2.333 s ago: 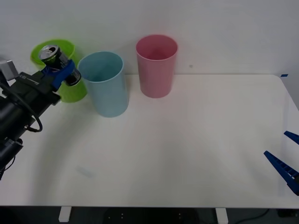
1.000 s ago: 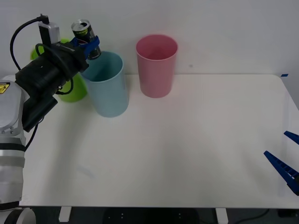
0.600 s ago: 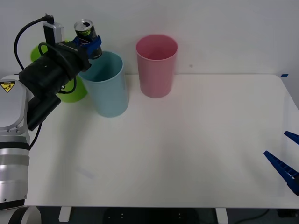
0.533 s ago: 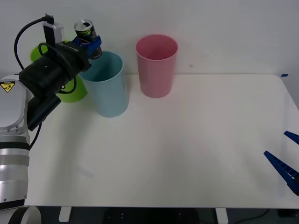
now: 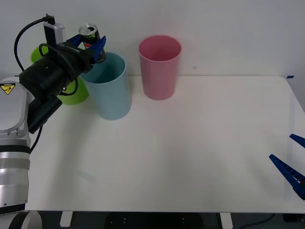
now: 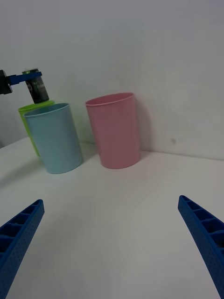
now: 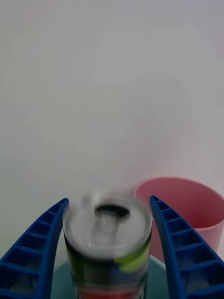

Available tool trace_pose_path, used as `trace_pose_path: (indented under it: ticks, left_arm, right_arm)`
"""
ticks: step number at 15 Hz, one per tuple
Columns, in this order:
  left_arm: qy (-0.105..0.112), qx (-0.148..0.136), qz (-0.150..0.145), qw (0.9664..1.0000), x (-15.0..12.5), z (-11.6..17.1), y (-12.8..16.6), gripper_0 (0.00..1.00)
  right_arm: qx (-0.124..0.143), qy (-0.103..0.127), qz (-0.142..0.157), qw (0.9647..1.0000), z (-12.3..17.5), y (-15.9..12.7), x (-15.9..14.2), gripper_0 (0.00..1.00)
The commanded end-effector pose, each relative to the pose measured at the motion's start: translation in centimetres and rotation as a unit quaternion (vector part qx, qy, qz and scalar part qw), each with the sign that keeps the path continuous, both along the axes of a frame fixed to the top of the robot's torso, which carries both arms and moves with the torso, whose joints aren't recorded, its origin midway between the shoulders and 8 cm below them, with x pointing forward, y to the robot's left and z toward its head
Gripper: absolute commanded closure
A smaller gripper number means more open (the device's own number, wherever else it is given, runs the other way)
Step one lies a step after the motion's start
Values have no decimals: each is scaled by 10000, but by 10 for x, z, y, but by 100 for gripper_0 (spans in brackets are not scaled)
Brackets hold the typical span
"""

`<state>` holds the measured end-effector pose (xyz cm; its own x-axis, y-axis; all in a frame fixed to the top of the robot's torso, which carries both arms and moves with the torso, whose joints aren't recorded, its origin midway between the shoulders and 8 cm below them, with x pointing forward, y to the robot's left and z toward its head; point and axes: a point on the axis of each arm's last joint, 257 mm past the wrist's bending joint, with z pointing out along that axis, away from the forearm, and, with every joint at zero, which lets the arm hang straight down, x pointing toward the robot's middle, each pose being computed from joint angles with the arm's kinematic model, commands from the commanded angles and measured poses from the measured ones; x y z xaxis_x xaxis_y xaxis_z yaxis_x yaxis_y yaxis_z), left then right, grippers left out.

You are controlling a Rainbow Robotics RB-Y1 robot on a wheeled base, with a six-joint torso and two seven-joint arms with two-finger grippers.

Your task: Grasp the object on the table and drop it into the matching bin: aluminum can to the light blue bin, PET bottle to the pink bin.

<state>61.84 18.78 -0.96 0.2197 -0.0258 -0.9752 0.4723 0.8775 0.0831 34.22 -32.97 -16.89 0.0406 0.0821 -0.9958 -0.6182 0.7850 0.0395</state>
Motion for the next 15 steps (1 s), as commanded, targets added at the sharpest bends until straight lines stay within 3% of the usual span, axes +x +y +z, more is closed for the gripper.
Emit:
trace_pose_path:
  ticks: [1,11,15]
  left_arm:
    - [-1,-35,-25,10000,0,1,-1,0]
    - [47,-279,-135,9995,-6,-3,0,0]
    - [95,-378,-216,9990,-17,-9,19,0]
  right_arm:
    - [0,0,0,10000,0,0,0,0]
    - [0,0,0,10000,0,0,0,0]
    - [0,0,0,10000,0,0,0,0]
